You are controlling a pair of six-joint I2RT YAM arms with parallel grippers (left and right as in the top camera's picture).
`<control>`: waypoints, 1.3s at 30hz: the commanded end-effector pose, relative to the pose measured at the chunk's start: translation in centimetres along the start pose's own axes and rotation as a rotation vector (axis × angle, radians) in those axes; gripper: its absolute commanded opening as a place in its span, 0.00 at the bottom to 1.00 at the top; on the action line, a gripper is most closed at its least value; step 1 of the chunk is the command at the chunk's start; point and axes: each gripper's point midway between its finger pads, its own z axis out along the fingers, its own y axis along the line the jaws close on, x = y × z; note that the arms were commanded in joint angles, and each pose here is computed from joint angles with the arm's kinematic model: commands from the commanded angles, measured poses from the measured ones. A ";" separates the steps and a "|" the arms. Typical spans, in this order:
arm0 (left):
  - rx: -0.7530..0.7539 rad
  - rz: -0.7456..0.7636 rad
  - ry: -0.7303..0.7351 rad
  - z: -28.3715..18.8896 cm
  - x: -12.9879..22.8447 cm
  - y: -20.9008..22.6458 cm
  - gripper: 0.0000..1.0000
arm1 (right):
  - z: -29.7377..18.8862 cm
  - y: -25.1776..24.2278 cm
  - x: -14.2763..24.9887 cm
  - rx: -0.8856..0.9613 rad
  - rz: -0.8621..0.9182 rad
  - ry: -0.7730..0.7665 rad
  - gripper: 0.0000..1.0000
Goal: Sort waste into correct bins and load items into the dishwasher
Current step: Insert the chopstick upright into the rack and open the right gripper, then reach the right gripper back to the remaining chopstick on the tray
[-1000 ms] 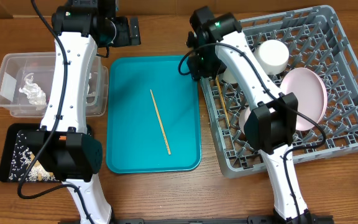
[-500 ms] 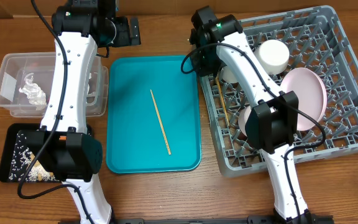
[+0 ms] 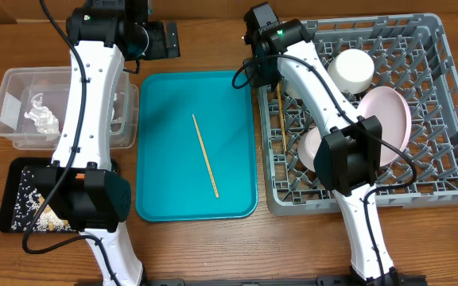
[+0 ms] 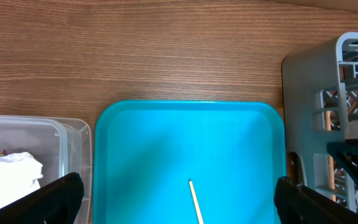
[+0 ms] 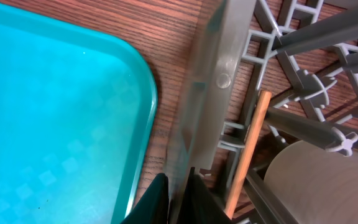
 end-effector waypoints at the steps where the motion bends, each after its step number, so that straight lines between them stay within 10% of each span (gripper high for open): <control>1: -0.002 -0.001 -0.004 -0.3 0.1 -0.2 1.00 | -1.4 0.5 -1.2 -0.019 -0.005 -0.056 0.11; 9: -0.002 -0.001 -0.004 -0.3 0.1 -0.2 1.00 | -1.5 -0.1 -1.9 0.008 -0.001 -0.085 0.15; 14: -0.002 -0.001 -0.004 -0.3 0.1 -0.2 1.00 | -1.7 -0.1 -1.9 0.009 0.000 -0.083 0.57; 25: -0.002 -0.001 -0.004 -0.3 0.1 -0.2 1.00 | -8.8 2.5 -3.2 -0.145 -0.015 -0.191 0.75; 27: -0.002 -0.001 -0.004 -0.3 0.1 -0.2 1.00 | -10.8 4.1 -2.8 -0.248 -0.026 -0.194 1.00; 32: -0.002 -0.001 -0.004 -0.3 0.1 -0.2 1.00 | -12.3 6.7 -1.9 -0.407 -0.047 -0.168 1.00; 39: -0.002 -0.001 -0.004 -0.3 0.1 -0.2 1.00 | -11.6 8.1 -0.2 -0.387 -0.070 -0.105 0.68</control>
